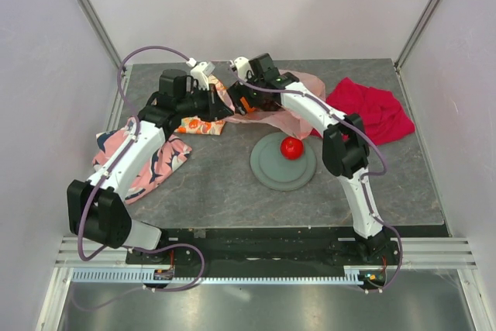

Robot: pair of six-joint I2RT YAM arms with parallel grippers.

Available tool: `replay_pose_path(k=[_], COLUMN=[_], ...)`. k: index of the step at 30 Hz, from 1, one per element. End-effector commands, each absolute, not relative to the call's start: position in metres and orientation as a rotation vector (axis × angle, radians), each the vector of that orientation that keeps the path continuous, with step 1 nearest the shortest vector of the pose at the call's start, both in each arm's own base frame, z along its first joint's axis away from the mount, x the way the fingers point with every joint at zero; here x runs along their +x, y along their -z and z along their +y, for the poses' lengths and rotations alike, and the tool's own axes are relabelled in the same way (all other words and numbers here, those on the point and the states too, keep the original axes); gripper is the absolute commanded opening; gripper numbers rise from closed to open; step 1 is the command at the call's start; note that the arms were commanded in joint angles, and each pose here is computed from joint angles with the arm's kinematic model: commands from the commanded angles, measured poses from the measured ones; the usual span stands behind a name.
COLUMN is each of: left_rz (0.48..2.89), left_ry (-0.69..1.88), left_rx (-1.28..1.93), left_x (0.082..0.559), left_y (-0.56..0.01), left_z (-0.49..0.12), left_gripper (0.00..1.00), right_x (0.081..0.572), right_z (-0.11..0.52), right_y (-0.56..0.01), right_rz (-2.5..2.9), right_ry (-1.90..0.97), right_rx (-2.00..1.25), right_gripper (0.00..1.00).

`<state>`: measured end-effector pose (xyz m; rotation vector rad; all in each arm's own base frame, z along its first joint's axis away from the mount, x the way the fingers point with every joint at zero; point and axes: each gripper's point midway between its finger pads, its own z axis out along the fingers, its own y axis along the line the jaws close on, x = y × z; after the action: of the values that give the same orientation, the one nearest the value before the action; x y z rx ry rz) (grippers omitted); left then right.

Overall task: Take the fake fruits out of the plastic bag
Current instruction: Take out the fake fruit from the plastic bag.

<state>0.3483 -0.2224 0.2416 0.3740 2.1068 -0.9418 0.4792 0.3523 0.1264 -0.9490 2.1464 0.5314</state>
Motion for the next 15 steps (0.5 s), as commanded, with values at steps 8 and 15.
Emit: replay_pose_path(k=[8,15], left_rz=[2.092,2.1], left_ry=[1.16,1.18], left_rx=[0.357,0.363], left_x=[0.333,0.333], left_y=[-0.257,-0.253], left_z=[-0.23,-0.232], left_gripper=[0.02,0.02], right_x=[0.513,0.52], right_z=[0.362,0.362], right_y=[-0.102,-0.083], right_rz=[2.121,2.154], right_ry=[-0.224,-0.185], right_rx=[-0.934,-0.985], right_gripper=[0.96,0.97])
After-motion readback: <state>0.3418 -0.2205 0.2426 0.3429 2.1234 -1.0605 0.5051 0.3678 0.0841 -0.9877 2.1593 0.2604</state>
